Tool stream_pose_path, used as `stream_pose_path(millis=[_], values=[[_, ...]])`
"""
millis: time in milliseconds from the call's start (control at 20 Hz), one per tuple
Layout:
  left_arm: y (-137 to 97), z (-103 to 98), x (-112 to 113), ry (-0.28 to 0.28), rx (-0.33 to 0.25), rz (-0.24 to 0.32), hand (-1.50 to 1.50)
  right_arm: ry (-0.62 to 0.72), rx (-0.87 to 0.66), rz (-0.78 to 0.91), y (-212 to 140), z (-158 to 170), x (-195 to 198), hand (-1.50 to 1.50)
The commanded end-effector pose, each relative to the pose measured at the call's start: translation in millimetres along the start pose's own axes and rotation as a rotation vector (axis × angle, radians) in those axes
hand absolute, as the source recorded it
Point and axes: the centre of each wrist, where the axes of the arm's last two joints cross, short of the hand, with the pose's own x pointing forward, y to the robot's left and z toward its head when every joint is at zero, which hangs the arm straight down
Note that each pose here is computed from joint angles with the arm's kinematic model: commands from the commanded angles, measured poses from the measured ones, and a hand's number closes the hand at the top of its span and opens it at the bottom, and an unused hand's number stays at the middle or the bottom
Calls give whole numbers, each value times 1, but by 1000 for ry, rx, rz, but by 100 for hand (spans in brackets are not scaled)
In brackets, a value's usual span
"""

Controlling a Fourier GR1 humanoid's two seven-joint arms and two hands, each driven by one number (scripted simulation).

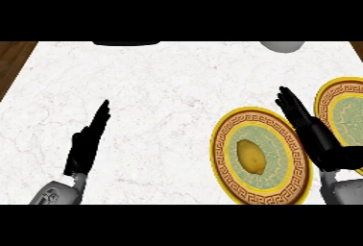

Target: Pick the lemon from the plate and place it in the plate

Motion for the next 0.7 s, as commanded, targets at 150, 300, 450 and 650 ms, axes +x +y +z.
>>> stream_pose_path(millis=[150,300,450,650], values=[[38,-6,-1,-85,60,3,0,128,-69,-185,90,-37,28,150],[31,-3,-4,-68,25,3,0,88,-91,484,15,-42,33,150],[49,7,-15,-78,27,40,0,48,-509,106,100,-43,14,-150],[63,16,-30,-77,21,83,0,-87,-497,161,178,-19,7,-150]])
